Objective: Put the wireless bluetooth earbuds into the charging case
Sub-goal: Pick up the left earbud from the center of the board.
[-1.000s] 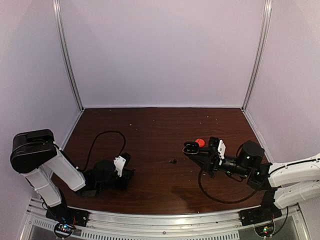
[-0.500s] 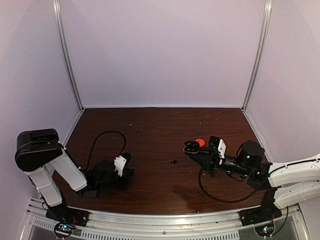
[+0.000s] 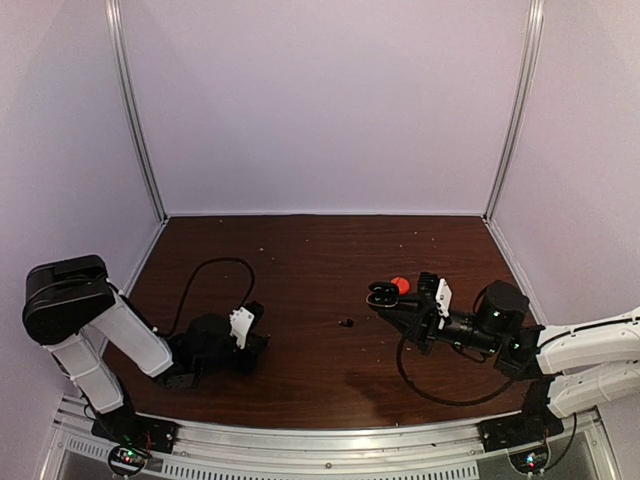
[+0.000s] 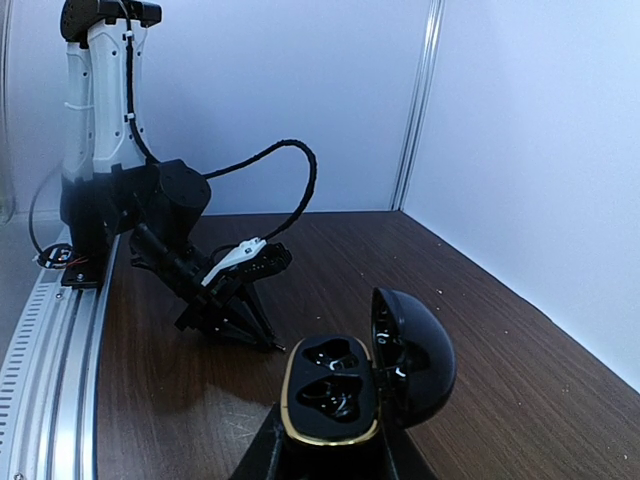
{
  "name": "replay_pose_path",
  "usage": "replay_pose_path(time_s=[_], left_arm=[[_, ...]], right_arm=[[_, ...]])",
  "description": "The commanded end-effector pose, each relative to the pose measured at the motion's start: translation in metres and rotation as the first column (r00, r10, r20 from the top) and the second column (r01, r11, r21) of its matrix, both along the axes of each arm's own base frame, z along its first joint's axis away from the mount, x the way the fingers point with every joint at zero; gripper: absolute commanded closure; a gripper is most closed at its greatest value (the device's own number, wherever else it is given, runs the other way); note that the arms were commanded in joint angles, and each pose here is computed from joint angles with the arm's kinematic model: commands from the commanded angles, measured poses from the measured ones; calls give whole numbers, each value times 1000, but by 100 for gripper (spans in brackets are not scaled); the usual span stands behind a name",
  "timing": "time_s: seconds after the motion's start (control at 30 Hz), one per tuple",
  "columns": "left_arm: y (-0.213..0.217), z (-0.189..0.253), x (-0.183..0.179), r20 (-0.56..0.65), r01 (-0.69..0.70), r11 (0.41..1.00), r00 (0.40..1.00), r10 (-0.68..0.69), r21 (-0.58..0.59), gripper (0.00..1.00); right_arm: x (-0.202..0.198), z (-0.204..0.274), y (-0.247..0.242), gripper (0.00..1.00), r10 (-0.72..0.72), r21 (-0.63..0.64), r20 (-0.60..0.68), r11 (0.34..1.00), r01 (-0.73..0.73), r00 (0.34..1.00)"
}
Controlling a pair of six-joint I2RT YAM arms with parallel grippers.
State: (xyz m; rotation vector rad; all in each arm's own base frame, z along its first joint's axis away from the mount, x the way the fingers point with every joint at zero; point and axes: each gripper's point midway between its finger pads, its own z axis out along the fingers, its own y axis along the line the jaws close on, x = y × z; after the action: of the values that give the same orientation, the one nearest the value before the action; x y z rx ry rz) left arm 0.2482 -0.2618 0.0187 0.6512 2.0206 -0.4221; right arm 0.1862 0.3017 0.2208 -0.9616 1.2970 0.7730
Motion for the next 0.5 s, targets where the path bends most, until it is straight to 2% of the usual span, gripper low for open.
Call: replay_pose_path(time_s=[0.0,0.3,0.4,0.47], left_arm=[[4,0,-8,-61,43,996,997,-38,72,90],[-12,60,-15,-43,148,987,988,-145,61,92],[-26,84,-25,-82,238,970,969,-234,53,92],[-41,100,-40,-140,337,941,934,-329,37,92]], right_arm=[[0,2,-2,100,3,16,-9,1000,-3,1000],[-3,-7,4,100,51,21,-49,998,-50,997],[-7,-13,9,100,92,5,-59,996,-91,994],[-9,-17,11,100,110,-22,-46,994,-112,993]])
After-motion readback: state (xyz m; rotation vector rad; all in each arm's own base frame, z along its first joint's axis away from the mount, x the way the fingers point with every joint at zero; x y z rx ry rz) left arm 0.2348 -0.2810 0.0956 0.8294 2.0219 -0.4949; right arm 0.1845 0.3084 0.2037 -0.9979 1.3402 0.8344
